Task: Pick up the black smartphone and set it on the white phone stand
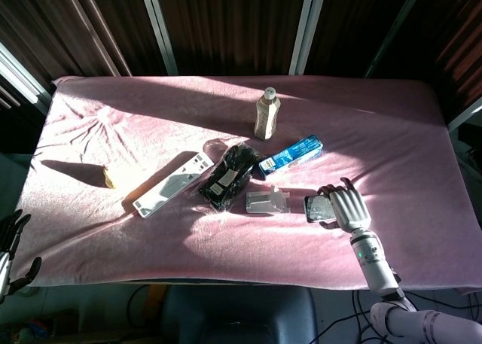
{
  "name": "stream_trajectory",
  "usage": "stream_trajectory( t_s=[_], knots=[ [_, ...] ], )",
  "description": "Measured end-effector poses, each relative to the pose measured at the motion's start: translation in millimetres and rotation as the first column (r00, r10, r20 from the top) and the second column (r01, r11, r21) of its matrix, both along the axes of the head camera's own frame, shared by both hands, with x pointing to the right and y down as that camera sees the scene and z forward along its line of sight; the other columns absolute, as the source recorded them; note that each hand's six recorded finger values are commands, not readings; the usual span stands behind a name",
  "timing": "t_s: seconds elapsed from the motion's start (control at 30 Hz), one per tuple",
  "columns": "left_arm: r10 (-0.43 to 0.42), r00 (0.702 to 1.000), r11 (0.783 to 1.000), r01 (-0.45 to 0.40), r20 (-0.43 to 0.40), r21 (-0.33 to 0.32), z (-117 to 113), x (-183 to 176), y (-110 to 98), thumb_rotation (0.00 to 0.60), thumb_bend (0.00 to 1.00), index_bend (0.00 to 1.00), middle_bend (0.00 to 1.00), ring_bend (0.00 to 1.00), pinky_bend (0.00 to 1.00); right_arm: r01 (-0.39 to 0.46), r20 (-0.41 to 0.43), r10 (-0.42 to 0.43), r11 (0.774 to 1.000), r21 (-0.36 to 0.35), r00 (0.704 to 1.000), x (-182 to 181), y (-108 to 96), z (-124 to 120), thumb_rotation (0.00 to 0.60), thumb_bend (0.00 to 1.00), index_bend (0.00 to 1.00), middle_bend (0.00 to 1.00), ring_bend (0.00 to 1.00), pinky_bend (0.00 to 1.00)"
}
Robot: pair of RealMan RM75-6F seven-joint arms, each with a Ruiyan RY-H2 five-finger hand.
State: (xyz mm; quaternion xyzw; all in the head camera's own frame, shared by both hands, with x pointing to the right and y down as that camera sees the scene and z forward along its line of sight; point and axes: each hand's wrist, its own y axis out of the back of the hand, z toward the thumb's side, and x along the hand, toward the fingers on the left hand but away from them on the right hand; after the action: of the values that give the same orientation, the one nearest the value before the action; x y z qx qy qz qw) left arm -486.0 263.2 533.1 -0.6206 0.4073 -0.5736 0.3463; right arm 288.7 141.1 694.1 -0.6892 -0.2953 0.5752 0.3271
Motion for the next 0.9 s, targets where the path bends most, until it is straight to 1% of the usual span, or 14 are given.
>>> stream_trajectory(
  t_s=[0.07,0.17,0.3,0.4,0.47,0.57,0.7,0.8,0.9],
  knots=[
    [0.001,1.000,1.000,-0.001,0.000,0.000,0,0,0,0.600,0.36,0.00,0.00,0.00,0.12,-0.027,0.051,0.027,1.000,0.002,0.998,-7,-6,-2,0.600,0.27,0.96,0.66,0.44,0.24],
    [0.001,1.000,1.000,-0.001,0.001,0.000,0,0,0,0.600,0.36,0.00,0.00,0.00,0.12,-0.072,0.144,0.071,0.997,0.003,0.987,-22,-18,-6,0.600,0.27,0.96,0.66,0.45,0.24],
    [-0.001,1.000,1.000,0.001,0.000,0.001,0,0,0,0.600,0.36,0.00,0.00,0.00,0.12,-0.122,0.275,0.121,0.992,-0.014,0.954,-51,-33,-10,0.600,0.27,0.96,0.66,0.45,0.24],
    [-0.004,1.000,1.000,0.004,-0.001,0.005,-1,-1,0,0.600,0.36,0.00,0.00,0.00,0.12,-0.147,0.345,0.153,0.988,-0.045,0.926,-68,-38,-12,0.600,0.27,0.96,0.66,0.45,0.24],
    [-0.005,1.000,1.000,0.005,-0.001,0.007,-2,-2,0,0.600,0.36,0.00,0.00,0.00,0.12,-0.162,0.377,0.179,0.984,-0.078,0.909,-75,-38,-11,0.600,0.27,0.96,0.66,0.46,0.24],
    [-0.004,1.000,1.000,0.004,-0.002,0.008,-2,-2,0,0.600,0.36,0.00,0.00,0.00,0.12,-0.190,0.427,0.231,0.972,-0.137,0.874,-86,-39,-9,0.600,0.27,0.96,0.66,0.47,0.24],
    [-0.004,1.000,1.000,0.004,-0.003,0.008,-3,-2,0,0.600,0.36,0.00,0.00,0.00,0.12,-0.228,0.477,0.308,0.949,-0.219,0.823,-95,-38,-4,0.600,0.27,0.96,0.66,0.47,0.25],
    [-0.003,1.000,1.000,0.003,-0.004,0.008,-3,-2,0,0.600,0.36,0.00,0.00,0.00,0.12,-0.248,0.500,0.350,0.933,-0.260,0.792,-100,-40,-1,0.600,0.27,0.96,0.66,0.48,0.25],
    [-0.002,1.000,1.000,0.003,-0.004,0.008,-3,-2,0,0.600,0.36,0.00,0.00,0.00,0.12,-0.260,0.514,0.376,0.922,-0.286,0.771,-103,-41,1,0.600,0.27,0.96,0.66,0.49,0.25]
  ],
)
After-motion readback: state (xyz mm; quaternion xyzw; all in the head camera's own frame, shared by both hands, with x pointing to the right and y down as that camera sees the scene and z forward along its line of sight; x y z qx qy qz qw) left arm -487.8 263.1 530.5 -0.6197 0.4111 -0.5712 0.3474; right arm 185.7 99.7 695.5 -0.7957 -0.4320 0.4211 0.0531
